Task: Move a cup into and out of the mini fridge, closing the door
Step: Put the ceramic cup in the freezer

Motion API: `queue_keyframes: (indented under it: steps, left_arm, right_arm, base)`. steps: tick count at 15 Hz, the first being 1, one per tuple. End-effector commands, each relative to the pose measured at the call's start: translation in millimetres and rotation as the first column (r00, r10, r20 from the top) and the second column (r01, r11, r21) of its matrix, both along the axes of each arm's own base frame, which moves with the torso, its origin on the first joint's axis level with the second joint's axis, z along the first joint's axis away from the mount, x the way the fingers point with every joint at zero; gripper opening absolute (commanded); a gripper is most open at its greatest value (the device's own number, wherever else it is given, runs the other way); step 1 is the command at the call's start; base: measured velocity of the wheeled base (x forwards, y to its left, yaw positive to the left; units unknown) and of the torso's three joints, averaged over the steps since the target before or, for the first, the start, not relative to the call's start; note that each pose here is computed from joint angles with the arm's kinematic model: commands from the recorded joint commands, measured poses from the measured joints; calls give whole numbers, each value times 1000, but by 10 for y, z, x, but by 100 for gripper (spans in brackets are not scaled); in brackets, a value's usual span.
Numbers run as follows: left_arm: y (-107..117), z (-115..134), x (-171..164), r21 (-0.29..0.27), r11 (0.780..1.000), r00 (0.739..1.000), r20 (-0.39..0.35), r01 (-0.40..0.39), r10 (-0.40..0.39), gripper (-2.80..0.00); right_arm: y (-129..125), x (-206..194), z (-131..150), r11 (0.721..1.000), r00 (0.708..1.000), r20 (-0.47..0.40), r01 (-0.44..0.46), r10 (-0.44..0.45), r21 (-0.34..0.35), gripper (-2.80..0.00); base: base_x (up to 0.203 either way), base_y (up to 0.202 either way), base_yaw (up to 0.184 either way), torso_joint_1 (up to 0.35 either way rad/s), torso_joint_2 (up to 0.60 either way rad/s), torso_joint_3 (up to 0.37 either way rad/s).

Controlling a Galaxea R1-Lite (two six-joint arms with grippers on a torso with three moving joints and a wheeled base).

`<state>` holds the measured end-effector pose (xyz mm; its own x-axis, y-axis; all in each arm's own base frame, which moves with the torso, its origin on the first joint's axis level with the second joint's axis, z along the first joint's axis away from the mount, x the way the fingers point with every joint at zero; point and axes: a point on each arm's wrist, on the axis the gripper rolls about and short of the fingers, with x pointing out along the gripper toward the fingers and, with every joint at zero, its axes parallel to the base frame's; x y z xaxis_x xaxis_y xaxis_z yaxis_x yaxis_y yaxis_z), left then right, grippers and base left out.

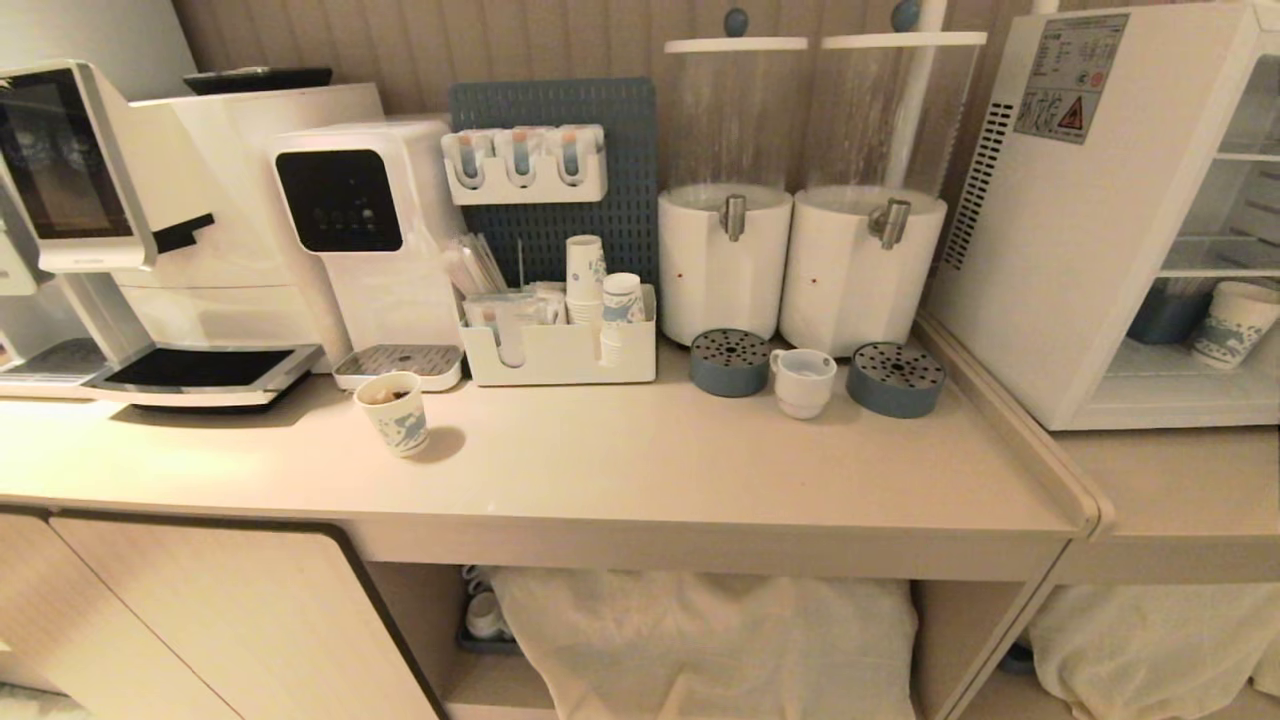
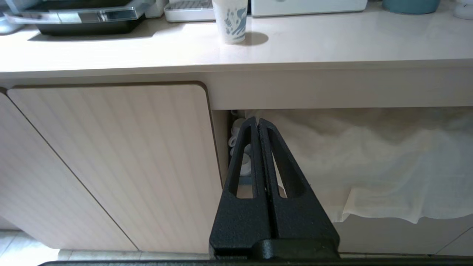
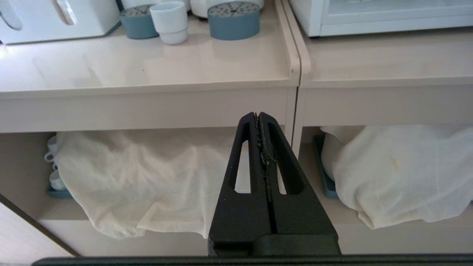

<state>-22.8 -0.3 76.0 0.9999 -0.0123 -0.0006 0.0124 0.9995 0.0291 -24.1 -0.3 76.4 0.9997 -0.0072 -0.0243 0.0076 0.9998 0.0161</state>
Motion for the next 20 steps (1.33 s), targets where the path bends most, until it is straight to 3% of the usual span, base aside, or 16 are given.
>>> queue_keyframes:
  steps: [1,4,6,7,9,10,11,14,16,18,20]
  left_arm:
    - [0,-1,0,0,1000,1000,0,0,0,-280]
    - [0,0,0,3,1000,1000,1,-2,2,-280]
    - [0,0,0,2,1000,1000,1,-2,2,-280]
    - [0,-4,1,0,1000,1000,-1,-2,2,-280]
    - [0,0,0,2,1000,1000,1,-2,2,-280]
    - [0,-4,1,1,1000,1000,-1,-2,2,-280]
    - [0,0,0,0,1000,1000,1,-2,2,-280]
    - [1,-3,1,-8,1000,1000,1,-3,3,-280]
    - [1,-3,1,-5,1000,1000,1,-3,3,-280]
    - [1,-3,1,-1,1000,1000,0,-3,3,-280]
    - [0,-3,1,2,1000,1000,1,-2,2,-280]
  right_arm:
    - [0,1,0,1000,1000,-2,0,0,0,-280]
    - [0,5,0,1000,1000,16,1,-1,2,-280]
    - [-5,-26,152,1000,994,104,24,-24,1,-280]
    - [-10,-92,337,999,986,160,43,-43,3,-280]
    - [-15,-362,966,998,950,305,63,-64,14,-280]
    - [-17,-464,1263,997,936,344,69,-70,17,-280]
    - [-19,-443,1519,997,940,332,75,-76,18,-280]
    - [-18,106,1980,999,987,149,52,-52,2,-280]
    - [13,573,2124,1000,999,13,-31,31,0,-280]
    - [57,996,2126,990,983,-112,-140,143,33,-280]
    - [53,1478,2020,982,955,-230,-171,186,83,-280]
  base:
    - [0,0,0,0,0,0]
    - [0,0,0,0,0,0]
    - [0,0,0,0,0,0]
    - [0,0,0,0,0,0]
    - [0,0,0,0,0,0]
    - [0,0,0,0,0,0]
    - [0,0,0,0,0,0]
    - [0,0,0,0,0,0]
    - [0,0,0,0,0,0]
    - [0,0,0,0,0,0]
    - [0,0,0,0,0,0]
